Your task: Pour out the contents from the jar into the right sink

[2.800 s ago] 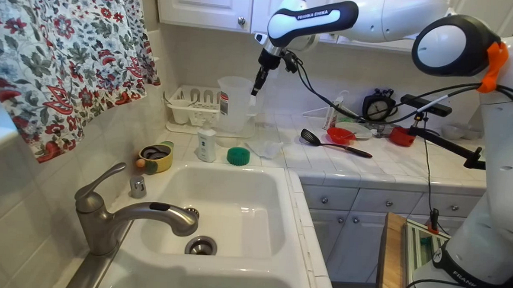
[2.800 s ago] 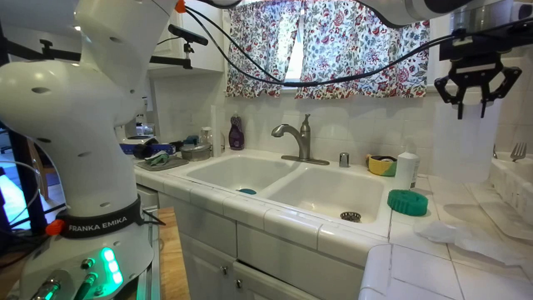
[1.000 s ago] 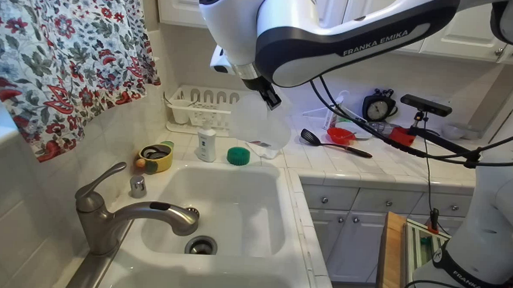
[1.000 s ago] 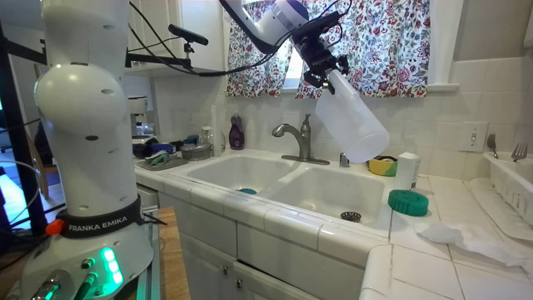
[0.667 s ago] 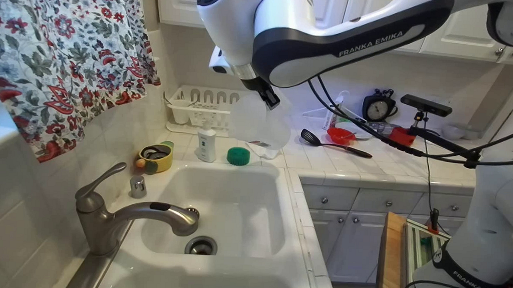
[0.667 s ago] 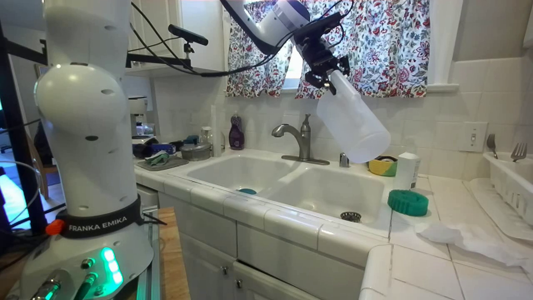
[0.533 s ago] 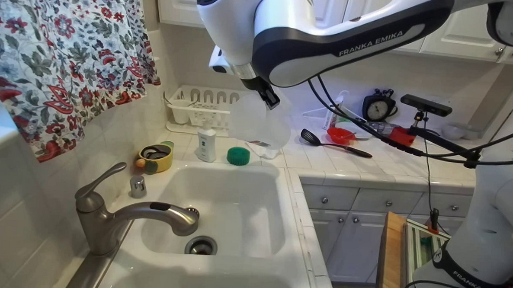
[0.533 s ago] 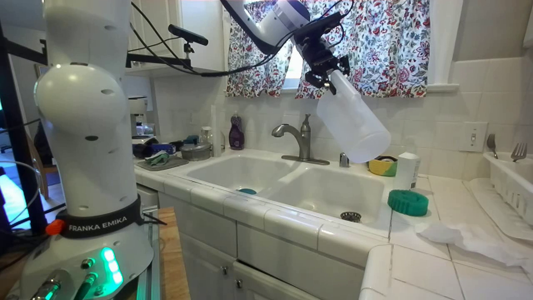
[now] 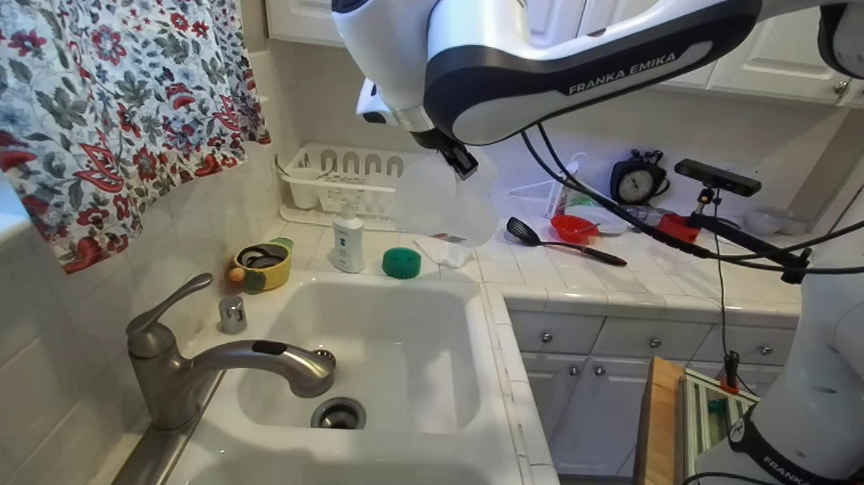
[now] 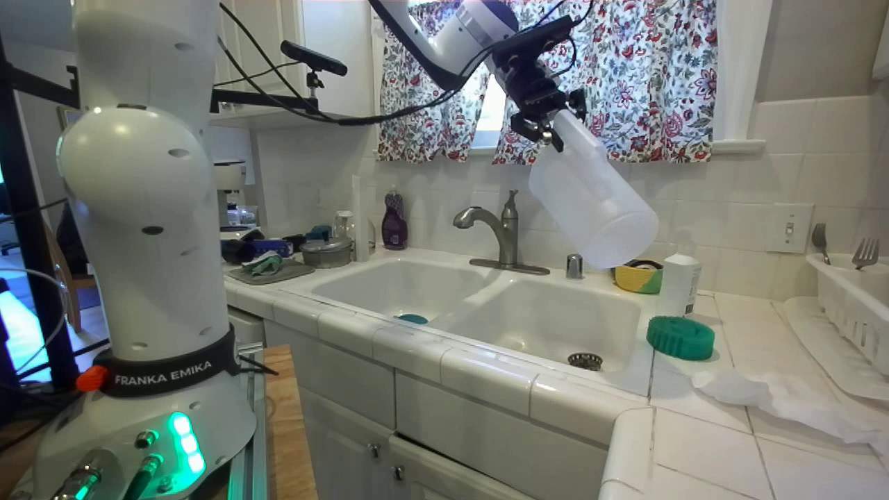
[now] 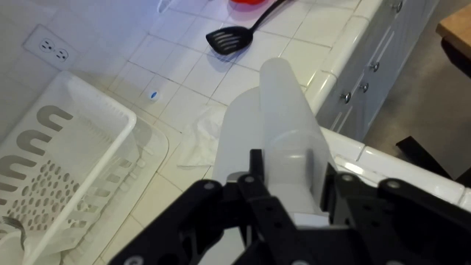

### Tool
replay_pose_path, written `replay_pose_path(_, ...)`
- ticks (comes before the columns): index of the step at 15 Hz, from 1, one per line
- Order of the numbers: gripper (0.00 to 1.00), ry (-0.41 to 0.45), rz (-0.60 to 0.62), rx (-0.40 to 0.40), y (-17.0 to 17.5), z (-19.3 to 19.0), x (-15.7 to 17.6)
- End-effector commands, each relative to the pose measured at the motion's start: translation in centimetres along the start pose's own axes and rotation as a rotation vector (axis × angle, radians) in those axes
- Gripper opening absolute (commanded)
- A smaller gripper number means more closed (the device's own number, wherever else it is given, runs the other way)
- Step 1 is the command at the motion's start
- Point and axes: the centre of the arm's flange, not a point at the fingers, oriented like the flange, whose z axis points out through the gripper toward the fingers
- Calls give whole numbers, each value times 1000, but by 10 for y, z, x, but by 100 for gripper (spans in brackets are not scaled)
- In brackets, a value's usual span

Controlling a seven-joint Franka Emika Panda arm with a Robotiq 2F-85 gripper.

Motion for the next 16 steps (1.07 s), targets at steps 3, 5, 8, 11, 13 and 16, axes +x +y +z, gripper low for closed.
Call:
replay_pose_path(3, 9, -223, -52, -28, 17, -22, -20)
replay_pose_path(5, 9, -288, -70, -46, 20, -30, -17)
replay_pose_path(8, 9, -404, -118, -105, 22, -45, 2)
replay_pose_path(11, 9, -527, -163, -191, 22, -60, 24)
replay_pose_path(13, 9, -597, -212, -261, 22, -70, 40)
replay_pose_path(16, 9, -649, -303, -362, 18, -85, 65)
